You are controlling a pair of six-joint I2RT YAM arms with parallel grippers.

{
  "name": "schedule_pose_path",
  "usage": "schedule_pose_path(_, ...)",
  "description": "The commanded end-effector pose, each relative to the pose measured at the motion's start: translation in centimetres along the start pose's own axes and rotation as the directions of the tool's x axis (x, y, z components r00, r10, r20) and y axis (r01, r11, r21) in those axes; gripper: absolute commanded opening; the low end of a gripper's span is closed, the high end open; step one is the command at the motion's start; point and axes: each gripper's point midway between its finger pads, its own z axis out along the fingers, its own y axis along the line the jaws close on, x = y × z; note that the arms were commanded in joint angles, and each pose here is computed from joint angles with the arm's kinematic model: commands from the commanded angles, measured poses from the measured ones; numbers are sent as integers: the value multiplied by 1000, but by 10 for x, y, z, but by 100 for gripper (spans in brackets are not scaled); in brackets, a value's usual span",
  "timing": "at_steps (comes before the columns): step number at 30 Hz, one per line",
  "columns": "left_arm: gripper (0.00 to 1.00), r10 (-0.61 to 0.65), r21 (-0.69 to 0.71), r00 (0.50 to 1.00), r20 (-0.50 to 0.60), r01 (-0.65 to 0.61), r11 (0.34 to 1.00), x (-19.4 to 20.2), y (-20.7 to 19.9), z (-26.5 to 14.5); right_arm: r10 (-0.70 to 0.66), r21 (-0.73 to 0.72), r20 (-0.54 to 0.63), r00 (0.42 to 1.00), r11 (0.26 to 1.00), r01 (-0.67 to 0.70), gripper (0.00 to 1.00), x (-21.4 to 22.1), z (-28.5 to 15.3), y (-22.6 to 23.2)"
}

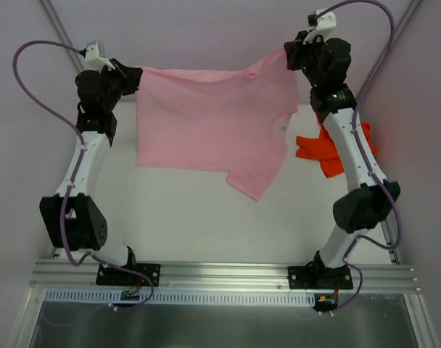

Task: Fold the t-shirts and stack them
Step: Flatten out the tshirt

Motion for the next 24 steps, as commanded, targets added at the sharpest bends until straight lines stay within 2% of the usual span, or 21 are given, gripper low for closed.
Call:
schedule_pose_path(1,0,130,130,979,159,-151,980,-69,-65,-61,-113,-21,250,962,992,122,1,-116,-79,39)
schedule_pose_path(3,0,146,106,975,170,-166,980,-81,-74,-85,-157,-20,256,954,986,167,1,-126,-106,51)
schedule_pose_path(4,0,168,113,960,222,-196,974,-100,-93,-112,-172,-2,307,936,983,181,1,-154,-138,55)
schedule_pose_path(6,0,198,101,935,293,-237,966,-121,-113,-157,-165,-20,310,936,983,180,1,-164,-167,65)
schedule_pose_path(7,0,206,84,935,288,-238,968,-120,-114,-170,-163,-27,308,937,983,180,1,-168,-181,68)
schedule_pose_path(8,0,231,75,912,338,-271,960,-133,-127,-200,-162,-37,326,932,982,184,1,-177,-210,74)
schedule_pose_path(10,0,252,19,901,354,-277,961,-137,-126,-224,-165,-42,355,920,980,192,1,-185,-238,80)
schedule_pose_path(11,0,261,0,892,369,-281,960,-141,-129,-237,-163,-46,395,904,979,196,1,-197,-266,83)
schedule_pose_path(12,0,274,-15,869,411,-295,955,-154,-138,-258,-156,-59,397,905,979,194,1,-195,-275,86)
schedule_pose_path(14,0,272,-53,886,377,-272,961,-149,-134,-272,-136,-82,408,903,979,185,1,-199,-298,91)
schedule_pose_path(15,0,255,-49,883,394,-257,965,-156,-141,-284,-118,-91,436,892,981,174,1,-208,-316,92)
schedule_pose_path(19,0,142,-106,930,338,-112,988,-144,-122,-280,-112,-56,414,903,987,148,1,-207,-321,84)
schedule_pose_path(20,0,104,-150,946,306,-60,987,-133,-105,-266,-118,-45,372,921,988,145,1,-197,-313,82)
schedule_pose_path(21,0,88,-173,955,283,-39,984,-125,-95,-257,-128,6,320,939,991,133,1,-184,-292,71)
schedule_pose_path(24,0,41,-290,978,202,19,957,-91,-50,-221,-142,40,207,968,990,137,1,-149,-252,64)
